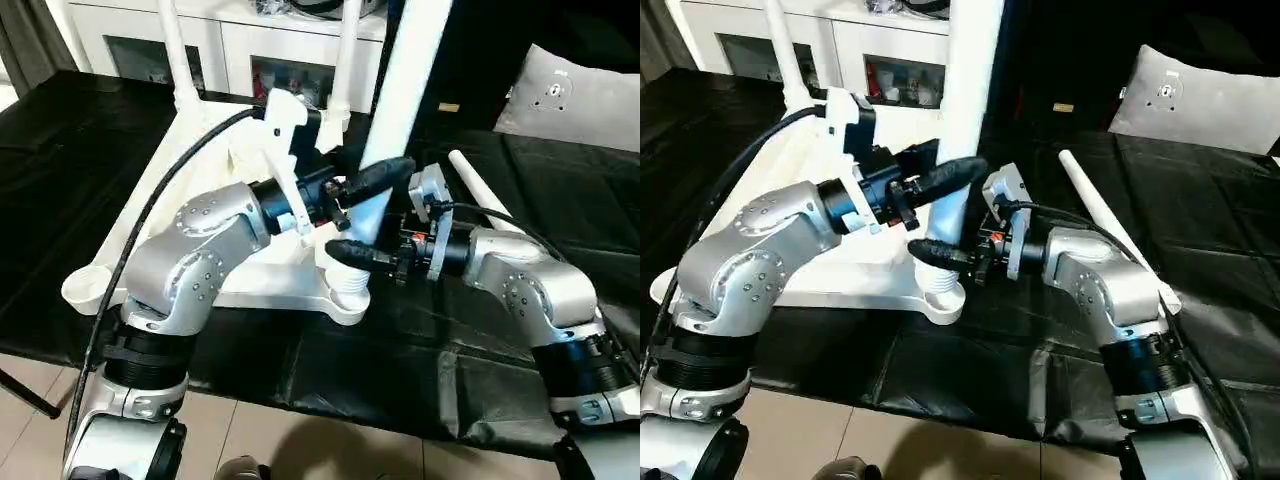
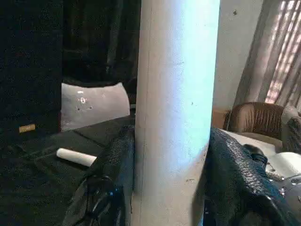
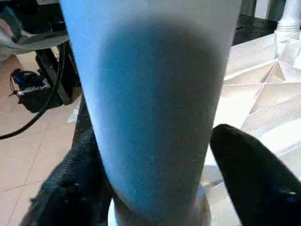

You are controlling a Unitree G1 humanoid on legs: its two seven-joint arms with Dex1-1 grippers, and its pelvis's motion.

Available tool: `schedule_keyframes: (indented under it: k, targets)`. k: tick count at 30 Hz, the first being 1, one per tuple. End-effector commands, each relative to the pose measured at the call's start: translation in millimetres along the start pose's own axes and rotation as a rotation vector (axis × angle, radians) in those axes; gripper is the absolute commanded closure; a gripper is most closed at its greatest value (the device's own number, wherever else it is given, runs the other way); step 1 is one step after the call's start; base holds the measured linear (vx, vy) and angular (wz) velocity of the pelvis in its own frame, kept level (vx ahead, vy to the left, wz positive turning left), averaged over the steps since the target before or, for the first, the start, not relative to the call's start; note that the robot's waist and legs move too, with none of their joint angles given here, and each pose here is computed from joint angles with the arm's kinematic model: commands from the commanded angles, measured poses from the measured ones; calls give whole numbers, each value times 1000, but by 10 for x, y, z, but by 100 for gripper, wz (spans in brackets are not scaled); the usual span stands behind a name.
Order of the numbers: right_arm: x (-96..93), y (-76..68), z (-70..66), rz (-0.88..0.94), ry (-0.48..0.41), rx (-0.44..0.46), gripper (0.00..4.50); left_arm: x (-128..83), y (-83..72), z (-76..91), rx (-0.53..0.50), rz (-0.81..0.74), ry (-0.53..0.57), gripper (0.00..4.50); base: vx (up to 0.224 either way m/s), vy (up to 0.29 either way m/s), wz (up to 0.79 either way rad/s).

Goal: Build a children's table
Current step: Pick table leg

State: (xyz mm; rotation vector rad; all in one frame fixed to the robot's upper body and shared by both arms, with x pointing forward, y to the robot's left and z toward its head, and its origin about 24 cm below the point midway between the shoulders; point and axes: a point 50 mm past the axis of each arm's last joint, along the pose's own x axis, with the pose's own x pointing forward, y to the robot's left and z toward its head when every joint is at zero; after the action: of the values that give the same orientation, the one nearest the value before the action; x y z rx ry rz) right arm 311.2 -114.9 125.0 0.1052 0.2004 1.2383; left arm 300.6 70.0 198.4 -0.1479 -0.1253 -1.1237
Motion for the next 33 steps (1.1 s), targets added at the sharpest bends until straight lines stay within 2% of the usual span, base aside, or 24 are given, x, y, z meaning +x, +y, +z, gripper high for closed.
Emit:
schedule_keyframes:
  k: [1, 4, 5, 14, 21, 23, 24, 28, 30, 33]
  targets:
    - [4, -21, 74, -9, -14, -24, 143, 20, -57, 44, 29, -23, -13, 269, 0, 0, 0]
    - [9, -18, 77, -2, -22, -19, 156, 21, -66, 40, 27, -25, -14, 269, 0, 0, 0]
    - [11, -16, 79, 2, -26, -19, 175, 21, -66, 39, 26, -25, -14, 269, 0, 0, 0]
    - [24, 15, 76, 27, -47, -13, 246, 32, -75, 32, 22, -30, -15, 269, 0, 0, 0]
    - [22, 22, 65, 34, -46, -12, 256, 33, -85, 26, 14, -38, -12, 269, 0, 0, 0]
    - [27, 12, 45, 25, -39, -14, 257, 38, -108, 44, -16, -56, -24, 269, 0, 0, 0]
    - [33, 4, 33, 15, -35, -15, 257, 43, -129, 62, -32, -71, -38, 213, 0, 0, 0]
    - [59, -10, -5, -7, -26, -9, 257, 62, -241, 97, -80, -146, -78, 193, 0, 0, 0]
    - [79, 1, -31, -11, -15, -11, 257, 87, -291, 100, -89, -161, -91, 154, 0, 0, 0]
    - [103, 10, -55, -17, -13, -10, 257, 128, -347, 69, -83, -173, -82, 146, 0, 0, 0]
